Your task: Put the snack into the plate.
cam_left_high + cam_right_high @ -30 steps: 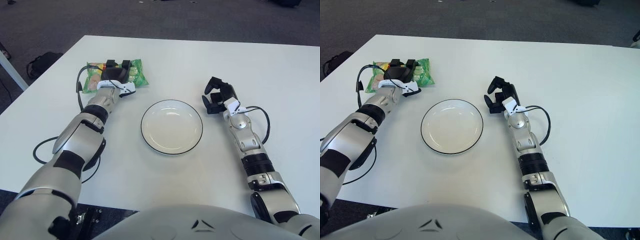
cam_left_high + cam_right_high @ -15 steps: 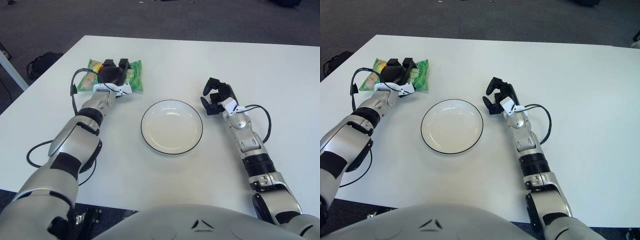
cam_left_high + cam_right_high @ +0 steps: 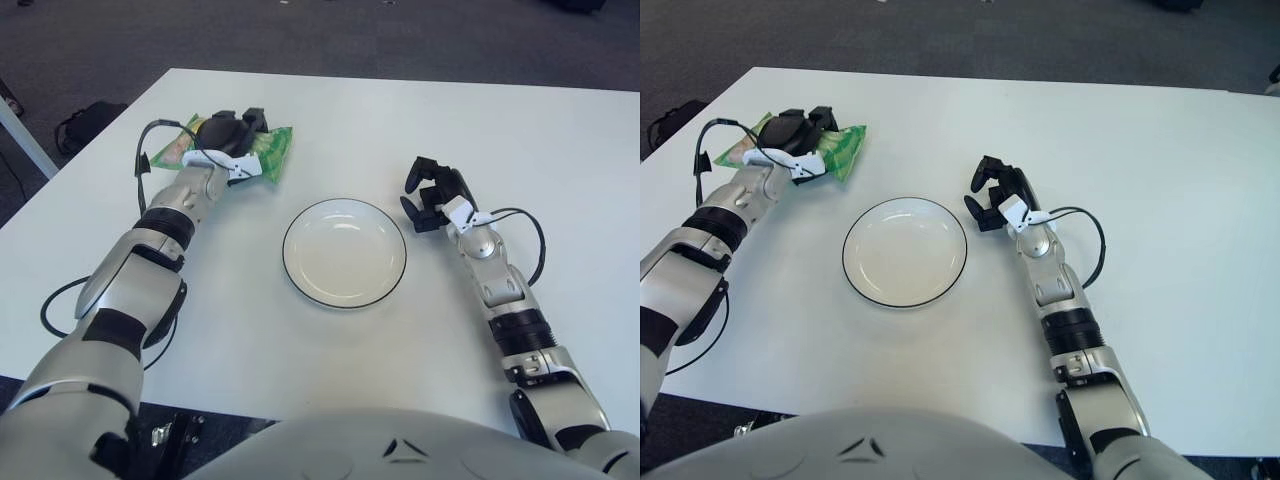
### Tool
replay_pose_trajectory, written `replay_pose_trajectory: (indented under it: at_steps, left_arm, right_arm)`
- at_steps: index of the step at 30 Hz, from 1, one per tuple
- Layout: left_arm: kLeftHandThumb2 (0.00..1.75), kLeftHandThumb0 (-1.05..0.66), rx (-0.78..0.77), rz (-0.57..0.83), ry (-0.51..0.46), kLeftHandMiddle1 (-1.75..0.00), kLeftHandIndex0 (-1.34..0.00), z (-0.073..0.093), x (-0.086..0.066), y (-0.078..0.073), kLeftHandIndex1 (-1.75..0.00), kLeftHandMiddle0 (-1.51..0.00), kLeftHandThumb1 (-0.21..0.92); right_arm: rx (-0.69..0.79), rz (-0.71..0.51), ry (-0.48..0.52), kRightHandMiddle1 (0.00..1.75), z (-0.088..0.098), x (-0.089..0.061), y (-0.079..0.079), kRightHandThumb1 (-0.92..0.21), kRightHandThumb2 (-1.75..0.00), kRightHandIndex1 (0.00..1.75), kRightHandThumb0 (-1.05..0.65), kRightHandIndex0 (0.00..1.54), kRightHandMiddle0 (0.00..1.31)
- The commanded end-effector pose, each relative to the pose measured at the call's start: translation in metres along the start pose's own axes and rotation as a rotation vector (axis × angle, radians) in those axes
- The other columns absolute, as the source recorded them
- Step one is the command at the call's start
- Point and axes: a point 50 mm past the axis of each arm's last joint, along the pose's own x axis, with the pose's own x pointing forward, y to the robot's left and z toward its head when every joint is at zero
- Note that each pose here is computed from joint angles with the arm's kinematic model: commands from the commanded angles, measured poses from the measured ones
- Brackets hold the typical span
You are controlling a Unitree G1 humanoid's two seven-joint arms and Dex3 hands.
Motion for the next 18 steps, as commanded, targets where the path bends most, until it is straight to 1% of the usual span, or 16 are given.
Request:
replay_pose_trajectory:
  at_steps: [1, 4, 7, 9, 11, 13, 15, 17, 18]
  left_arm:
    - [1.65, 0.00, -0.030, 0.126, -0.111, -1.55, -0.66, 0.016, 0.000, 0.038, -1.75, -0.93, -0.03]
    - [1.67, 0.00, -0.042, 0.219, -0.187, -1.57, -0.67, 0.030, -0.003, 0.058, -1.75, -0.93, -0.05]
    - [1.70, 0.00, -0.080, 0.303, -0.273, -1.60, -0.68, 0.049, -0.015, 0.074, -1.75, -0.93, -0.06]
    - [1.72, 0.00, -0.116, 0.336, -0.308, -1.63, -0.68, 0.058, -0.021, 0.081, -1.75, -0.93, -0.07]
    - [1.72, 0.00, -0.135, 0.351, -0.323, -1.64, -0.68, 0.062, -0.025, 0.085, -1.75, -0.93, -0.07]
    - [1.73, 0.00, -0.175, 0.383, -0.388, -1.65, -0.69, 0.077, -0.034, 0.090, -1.75, -0.93, -0.08]
    - [1.74, 0.00, -0.201, 0.401, -0.436, -1.66, -0.69, 0.085, -0.039, 0.091, -1.75, -0.93, -0.08]
    - [1.74, 0.00, -0.209, 0.403, -0.451, -1.67, -0.69, 0.087, -0.041, 0.091, -1.75, -0.92, -0.08]
    - [1.74, 0.00, -0.222, 0.391, -0.480, -1.67, -0.69, 0.090, -0.044, 0.090, -1.75, -0.92, -0.08]
  right_arm:
    - [-0.043, 0.146, 0.225, 1.75, -0.045, -0.022, 0.024, -0.23, -1.42, 1.75, -0.52, 1.29, 0.68]
    - [-0.039, 0.155, 0.235, 1.75, -0.046, -0.021, 0.024, -0.22, -1.43, 1.75, -0.52, 1.29, 0.69]
    - [-0.034, 0.159, 0.240, 1.75, -0.046, -0.021, 0.024, -0.22, -1.43, 1.75, -0.52, 1.30, 0.70]
    - [-0.035, 0.159, 0.239, 1.75, -0.046, -0.020, 0.024, -0.22, -1.43, 1.75, -0.52, 1.29, 0.69]
    - [-0.036, 0.159, 0.238, 1.75, -0.046, -0.020, 0.024, -0.22, -1.43, 1.75, -0.52, 1.29, 0.69]
    - [-0.048, 0.159, 0.233, 1.75, -0.045, -0.019, 0.024, -0.22, -1.43, 1.75, -0.52, 1.29, 0.69]
    - [-0.056, 0.159, 0.231, 1.75, -0.045, -0.019, 0.024, -0.22, -1.43, 1.75, -0.52, 1.29, 0.69]
    - [-0.059, 0.160, 0.230, 1.75, -0.045, -0.018, 0.024, -0.22, -1.43, 1.75, -0.52, 1.29, 0.69]
    - [-0.061, 0.158, 0.225, 1.75, -0.045, -0.018, 0.024, -0.22, -1.43, 1.75, -0.52, 1.29, 0.69]
